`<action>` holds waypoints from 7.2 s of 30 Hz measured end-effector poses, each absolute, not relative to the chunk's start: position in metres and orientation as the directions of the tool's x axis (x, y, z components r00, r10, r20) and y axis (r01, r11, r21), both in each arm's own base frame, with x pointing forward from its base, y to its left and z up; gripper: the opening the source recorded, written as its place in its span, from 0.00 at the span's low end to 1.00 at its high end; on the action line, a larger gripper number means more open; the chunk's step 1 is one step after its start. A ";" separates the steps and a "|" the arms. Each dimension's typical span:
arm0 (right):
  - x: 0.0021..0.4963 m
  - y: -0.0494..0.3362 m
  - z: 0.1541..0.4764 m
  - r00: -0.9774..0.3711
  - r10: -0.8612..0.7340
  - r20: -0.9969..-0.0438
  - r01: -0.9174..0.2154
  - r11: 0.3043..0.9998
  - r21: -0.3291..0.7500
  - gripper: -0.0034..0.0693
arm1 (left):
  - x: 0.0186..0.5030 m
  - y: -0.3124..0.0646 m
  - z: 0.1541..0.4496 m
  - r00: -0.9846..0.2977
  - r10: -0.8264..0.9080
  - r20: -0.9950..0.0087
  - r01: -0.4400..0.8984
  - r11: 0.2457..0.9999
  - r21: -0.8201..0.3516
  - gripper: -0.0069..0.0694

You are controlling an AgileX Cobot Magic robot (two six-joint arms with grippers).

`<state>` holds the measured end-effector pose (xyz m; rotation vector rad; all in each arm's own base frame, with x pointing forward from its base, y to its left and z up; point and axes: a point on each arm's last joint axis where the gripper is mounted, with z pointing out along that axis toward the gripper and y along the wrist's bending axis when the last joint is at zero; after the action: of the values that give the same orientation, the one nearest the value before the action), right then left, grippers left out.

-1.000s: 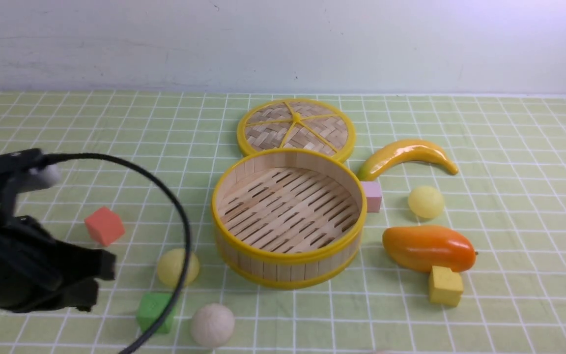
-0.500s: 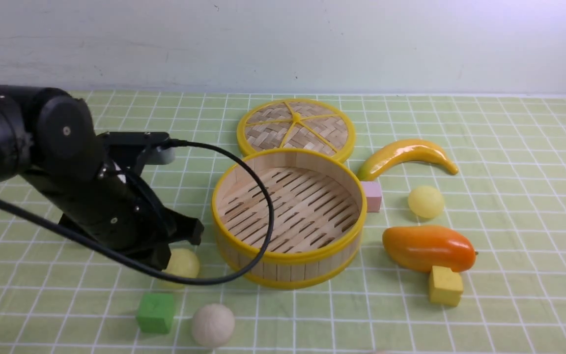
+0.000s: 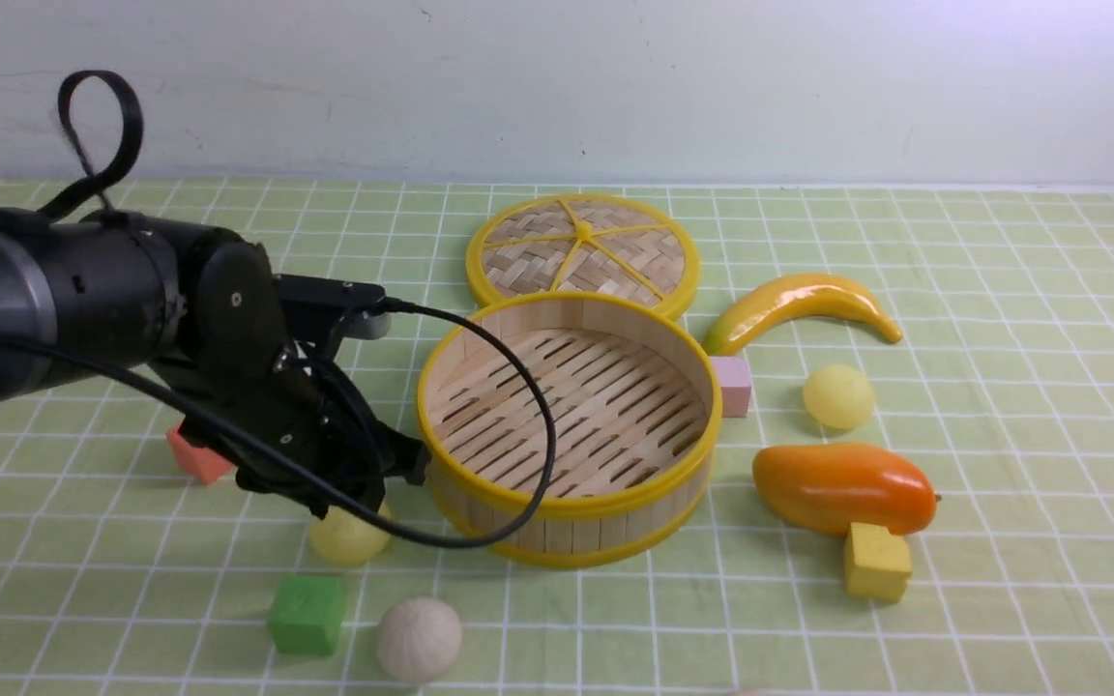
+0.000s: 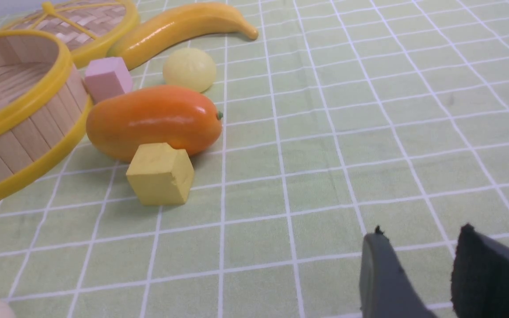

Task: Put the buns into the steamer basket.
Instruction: Use the left arm to grab a steamed stuffed bun, then use the left arm to put the steamed stuffed bun into the steamer, then use the left arm to grab a steamed stuffed bun, then use the left arm to put the steamed stuffed bun into the steamer

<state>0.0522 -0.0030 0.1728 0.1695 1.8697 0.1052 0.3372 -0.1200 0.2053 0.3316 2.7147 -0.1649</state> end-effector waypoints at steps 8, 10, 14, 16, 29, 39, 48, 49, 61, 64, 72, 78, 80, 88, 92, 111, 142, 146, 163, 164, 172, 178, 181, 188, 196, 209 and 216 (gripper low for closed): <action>0.052 -0.003 0.173 -0.294 0.170 -0.941 0.064 0.985 0.158 0.38 | 0.345 -0.120 0.188 -0.888 0.248 -0.388 0.278 0.960 -0.022 0.36; 0.052 -0.003 0.173 -0.294 0.170 -0.941 0.064 0.985 0.158 0.38 | 0.346 -0.120 0.186 -0.887 0.253 -0.386 0.281 0.960 -0.017 0.31; 0.052 -0.003 0.173 -0.294 0.170 -0.941 0.064 0.985 0.158 0.38 | 0.346 -0.120 0.184 -0.892 0.245 -0.380 0.273 0.962 -0.019 0.13; 0.052 -0.003 0.173 -0.294 0.170 -0.941 0.064 0.985 0.158 0.38 | 0.346 -0.120 0.185 -0.895 0.245 -0.374 0.271 0.962 -0.019 0.07; 0.052 -0.003 0.173 -0.294 0.170 -0.941 0.064 0.985 0.158 0.38 | 0.322 -0.124 0.297 -0.761 0.134 -0.635 0.313 0.933 -0.178 0.07; 0.052 -0.003 0.173 -0.294 0.170 -0.941 0.064 0.985 0.158 0.38 | 0.359 -0.168 0.260 -0.687 0.256 -0.680 0.499 0.847 -0.185 0.07; 0.052 -0.003 0.173 -0.294 0.170 -0.941 0.064 0.985 0.158 0.38 | 0.391 -0.176 0.215 -0.713 0.268 -0.648 0.462 0.874 -0.148 0.17; 0.052 -0.003 0.173 -0.294 0.170 -0.941 0.064 0.985 0.158 0.38 | 0.391 -0.175 0.214 -0.715 0.268 -0.645 0.459 0.876 -0.145 0.22; 0.052 -0.003 0.173 -0.294 0.170 -0.941 0.064 0.985 0.158 0.38 | 0.350 -0.162 0.295 -0.715 0.240 -0.657 0.461 0.868 -0.184 0.66; 0.052 -0.003 0.173 -0.294 0.170 -0.941 0.064 0.985 0.158 0.38 | 0.326 -0.152 0.315 -0.762 0.205 -0.615 0.413 0.884 -0.217 0.52; 0.052 -0.003 0.173 -0.294 0.170 -0.941 0.064 0.985 0.158 0.38 | 0.255 -0.135 0.263 -0.888 0.316 -0.334 0.388 0.905 -0.177 0.07; 0.052 -0.003 0.173 -0.294 0.170 -0.941 0.064 0.985 0.158 0.38 | 0.241 -0.158 0.242 -0.852 0.375 -0.365 0.458 0.872 -0.173 0.13; 0.052 -0.003 0.173 -0.294 0.170 -0.941 0.064 0.985 0.158 0.38 | 0.243 -0.159 0.241 -0.849 0.367 -0.380 0.455 0.874 -0.172 0.16; 0.052 -0.003 0.173 -0.294 0.170 -0.941 0.064 0.985 0.158 0.38 | 0.260 -0.164 0.214 -0.853 0.377 -0.361 0.449 0.883 -0.139 0.47; 0.052 -0.003 0.173 -0.294 0.170 -0.941 0.064 0.985 0.158 0.38 | 0.267 -0.167 0.199 -0.856 0.380 -0.350 0.446 0.886 -0.130 0.49; 0.052 -0.003 0.173 -0.294 0.170 -0.940 0.064 0.985 0.159 0.38 | 0.273 -0.167 0.190 -0.839 0.408 -0.359 0.467 0.880 -0.090 0.07; 0.052 -0.003 0.173 -0.294 0.170 -0.940 0.064 0.985 0.159 0.38 | 0.274 -0.165 0.191 -0.860 0.356 -0.365 0.410 0.909 -0.079 0.55; 0.052 -0.003 0.173 -0.294 0.170 -0.940 0.064 0.985 0.159 0.38 | 0.274 -0.165 0.191 -0.865 0.346 -0.363 0.399 0.913 -0.081 0.55; 0.052 -0.003 0.173 -0.294 0.170 -0.940 0.064 0.985 0.159 0.38 | 0.277 -0.169 0.205 -0.892 0.337 -0.303 0.382 0.918 -0.103 0.41; 0.052 -0.003 0.173 -0.294 0.170 -0.940 0.064 0.985 0.159 0.38 | 0.278 -0.169 0.205 -0.888 0.339 -0.309 0.385 0.918 -0.099 0.41; 0.052 -0.003 0.173 -0.294 0.170 -0.940 0.064 0.985 0.159 0.38 | 0.284 -0.171 0.189 -0.890 0.353 -0.289 0.391 0.917 -0.081 0.41; 0.052 -0.003 0.173 -0.294 0.170 -0.940 0.064 0.985 0.159 0.38 | 0.287 -0.173 0.181 -0.891 0.354 -0.284 0.390 0.918 -0.078 0.41; 0.052 -0.003 0.173 -0.294 0.170 -0.940 0.064 0.985 0.159 0.38 | 0.288 -0.173 0.181 -0.891 0.354 -0.285 0.390 0.917 -0.078 0.38; 0.052 -0.003 0.173 -0.294 0.170 -0.940 0.064 0.985 0.159 0.38 | 0.286 -0.172 0.182 -0.894 0.357 -0.272 0.390 0.918 -0.077 0.08; 0.052 -0.003 0.173 -0.294 0.170 -0.940 0.064 0.985 0.159 0.38 | 0.264 -0.164 0.251 -0.878 0.326 -0.350 0.393 0.909 -0.140 0.07; 0.052 -0.003 0.173 -0.294 0.170 -0.940 0.064 0.985 0.159 0.38 | 0.336 -0.215 0.278 -0.751 0.382 -0.539 0.539 0.826 -0.166 0.07; 0.052 -0.003 0.173 -0.294 0.170 -0.940 0.064 0.985 0.159 0.38 | 0.365 -0.233 0.252 -0.730 0.429 -0.533 0.581 0.799 -0.153 0.07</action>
<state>0.0522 -0.0030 0.1728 0.1697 1.8697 0.1054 0.3649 -0.2335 0.2521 0.7523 2.5044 -0.4281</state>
